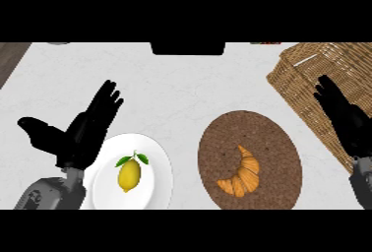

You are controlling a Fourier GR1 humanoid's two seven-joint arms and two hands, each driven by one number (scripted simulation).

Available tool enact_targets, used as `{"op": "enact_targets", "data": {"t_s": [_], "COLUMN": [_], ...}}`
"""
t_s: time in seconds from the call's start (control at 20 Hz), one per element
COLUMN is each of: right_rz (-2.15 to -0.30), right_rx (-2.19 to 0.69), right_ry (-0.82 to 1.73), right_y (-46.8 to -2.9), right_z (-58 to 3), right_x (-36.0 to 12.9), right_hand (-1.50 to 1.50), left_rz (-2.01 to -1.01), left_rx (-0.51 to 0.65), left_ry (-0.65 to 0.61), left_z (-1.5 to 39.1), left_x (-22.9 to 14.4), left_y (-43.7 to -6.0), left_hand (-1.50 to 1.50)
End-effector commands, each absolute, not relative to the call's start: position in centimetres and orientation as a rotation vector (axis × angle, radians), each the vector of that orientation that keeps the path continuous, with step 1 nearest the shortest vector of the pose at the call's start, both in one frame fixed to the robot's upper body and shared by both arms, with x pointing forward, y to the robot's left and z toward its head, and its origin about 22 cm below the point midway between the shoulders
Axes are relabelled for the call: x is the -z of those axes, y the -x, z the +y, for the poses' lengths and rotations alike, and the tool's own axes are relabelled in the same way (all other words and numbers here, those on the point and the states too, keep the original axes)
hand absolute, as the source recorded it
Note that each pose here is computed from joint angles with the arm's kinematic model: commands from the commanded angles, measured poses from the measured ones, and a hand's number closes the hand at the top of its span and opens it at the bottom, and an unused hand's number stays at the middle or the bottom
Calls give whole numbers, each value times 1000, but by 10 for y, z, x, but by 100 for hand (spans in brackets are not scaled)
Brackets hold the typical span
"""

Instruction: Pick the croissant from the placemat and place it in the basket

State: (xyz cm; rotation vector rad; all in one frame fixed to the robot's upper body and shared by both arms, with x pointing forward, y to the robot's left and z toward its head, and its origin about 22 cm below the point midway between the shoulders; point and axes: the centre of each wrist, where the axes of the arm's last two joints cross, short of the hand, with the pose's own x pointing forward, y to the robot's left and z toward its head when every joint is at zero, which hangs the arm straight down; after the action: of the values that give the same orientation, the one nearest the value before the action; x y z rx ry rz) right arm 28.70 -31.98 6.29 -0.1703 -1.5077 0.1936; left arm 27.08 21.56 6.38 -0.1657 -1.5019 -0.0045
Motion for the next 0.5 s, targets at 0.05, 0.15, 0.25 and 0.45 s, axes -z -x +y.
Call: {"op": "enact_targets", "data": {"t_s": [0.05,0.15,0.25,0.45], "right_rz": [-1717,-1901,-2079,-2084], "right_rx": [-114,-8,84,-726], "right_ry": [118,87,14,190], "right_y": [-292,-302,-299,-284], "right_z": [-311,-323,-323,-234], "right_x": [-73,-100,-111,-92], "right_hand": [150,150,150,-150], "left_rz": [-1470,-1471,-1449,-1379], "left_rx": [24,20,63,89], "left_ry": [12,-128,-266,-172], "left_z": [253,288,310,292], "left_x": [-52,-57,-55,-50], "left_y": [-270,-276,-272,-281], "left_hand": [0,0,0,0]}}
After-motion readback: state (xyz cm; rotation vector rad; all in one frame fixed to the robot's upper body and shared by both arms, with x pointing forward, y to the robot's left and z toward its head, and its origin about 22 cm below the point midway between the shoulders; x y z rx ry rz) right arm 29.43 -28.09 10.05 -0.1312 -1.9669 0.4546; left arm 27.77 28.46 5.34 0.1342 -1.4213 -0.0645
